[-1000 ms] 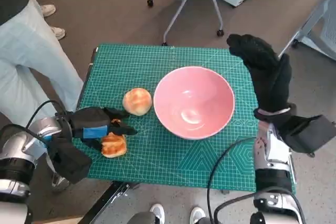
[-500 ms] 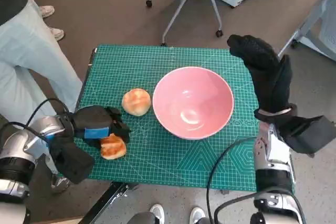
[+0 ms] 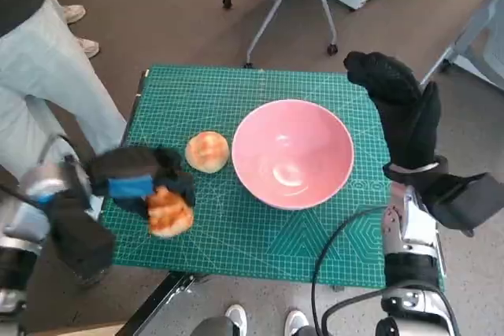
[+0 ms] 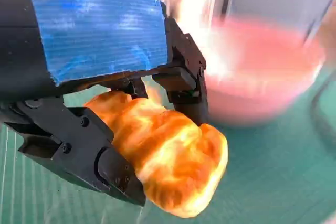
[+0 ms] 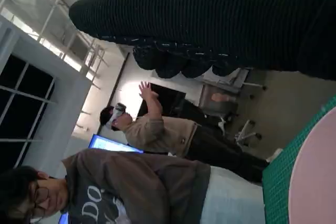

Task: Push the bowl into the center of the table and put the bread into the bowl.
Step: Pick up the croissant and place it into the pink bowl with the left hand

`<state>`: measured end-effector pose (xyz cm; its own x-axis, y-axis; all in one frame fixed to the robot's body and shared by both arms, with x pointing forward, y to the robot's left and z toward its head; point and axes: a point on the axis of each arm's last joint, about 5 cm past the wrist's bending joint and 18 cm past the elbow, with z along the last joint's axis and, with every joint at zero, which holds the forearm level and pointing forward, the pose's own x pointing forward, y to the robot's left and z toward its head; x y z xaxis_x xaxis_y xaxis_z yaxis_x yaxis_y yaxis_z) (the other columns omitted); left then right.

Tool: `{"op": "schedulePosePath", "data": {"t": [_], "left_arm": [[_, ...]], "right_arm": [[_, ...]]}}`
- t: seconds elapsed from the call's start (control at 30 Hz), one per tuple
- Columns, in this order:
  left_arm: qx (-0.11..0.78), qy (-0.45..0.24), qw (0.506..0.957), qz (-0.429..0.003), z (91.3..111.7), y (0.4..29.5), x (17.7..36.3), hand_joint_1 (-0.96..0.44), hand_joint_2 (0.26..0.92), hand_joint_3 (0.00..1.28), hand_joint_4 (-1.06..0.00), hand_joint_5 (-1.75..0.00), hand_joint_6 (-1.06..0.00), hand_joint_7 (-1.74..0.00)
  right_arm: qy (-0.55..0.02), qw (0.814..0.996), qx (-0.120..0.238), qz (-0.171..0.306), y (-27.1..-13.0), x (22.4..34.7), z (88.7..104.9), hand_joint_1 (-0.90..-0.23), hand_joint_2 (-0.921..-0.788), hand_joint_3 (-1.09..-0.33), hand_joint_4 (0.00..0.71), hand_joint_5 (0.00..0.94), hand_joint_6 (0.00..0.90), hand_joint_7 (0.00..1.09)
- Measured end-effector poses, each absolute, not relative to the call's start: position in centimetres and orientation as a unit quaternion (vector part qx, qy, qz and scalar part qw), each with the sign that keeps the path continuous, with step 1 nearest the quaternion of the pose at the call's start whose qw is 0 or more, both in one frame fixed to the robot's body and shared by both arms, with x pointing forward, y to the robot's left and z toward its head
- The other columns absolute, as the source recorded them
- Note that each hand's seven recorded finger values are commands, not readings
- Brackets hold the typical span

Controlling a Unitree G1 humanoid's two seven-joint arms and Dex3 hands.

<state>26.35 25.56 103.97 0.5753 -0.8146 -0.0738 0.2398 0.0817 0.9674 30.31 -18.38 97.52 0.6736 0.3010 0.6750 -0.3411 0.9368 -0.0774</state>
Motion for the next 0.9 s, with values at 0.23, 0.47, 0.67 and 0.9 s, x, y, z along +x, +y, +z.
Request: {"op": "schedulePosePath", "data": {"t": [0.23,0.47,0.67,0.9], "left_arm": [[0.517,-0.343,0.711,-0.332,107.8,24.5,26.9,0.00,0.896,0.00,-0.77,-0.98,-0.80,-1.08],[0.480,-0.421,0.707,-0.304,110.2,21.6,28.3,0.00,0.908,0.01,-0.76,-0.99,-0.76,-1.13],[0.437,-0.466,0.703,-0.312,111.5,18.4,29.7,0.00,0.908,0.01,-0.76,-0.98,-0.76,-1.14],[0.436,-0.468,0.694,-0.330,111.9,14.4,31.6,0.00,0.915,0.01,-0.74,-1.00,-0.74,-1.15]], "right_arm": [[-0.366,0.914,0.031,0.174,-18.7,30.3,97.6,-0.671,-0.921,-0.735,0.189,0.002,0.052,0.56],[-0.363,0.915,0.031,0.172,-18.9,30.3,97.5,-0.670,-0.921,-0.731,0.192,0.003,0.052,0.56],[-0.363,0.915,0.031,0.171,-18.9,30.3,97.4,-0.666,-0.921,-0.731,0.191,0.002,0.054,0.55],[-0.364,0.915,0.032,0.172,-18.8,30.3,97.5,-0.664,-0.921,-0.731,0.197,0.005,0.059,0.55]]}}
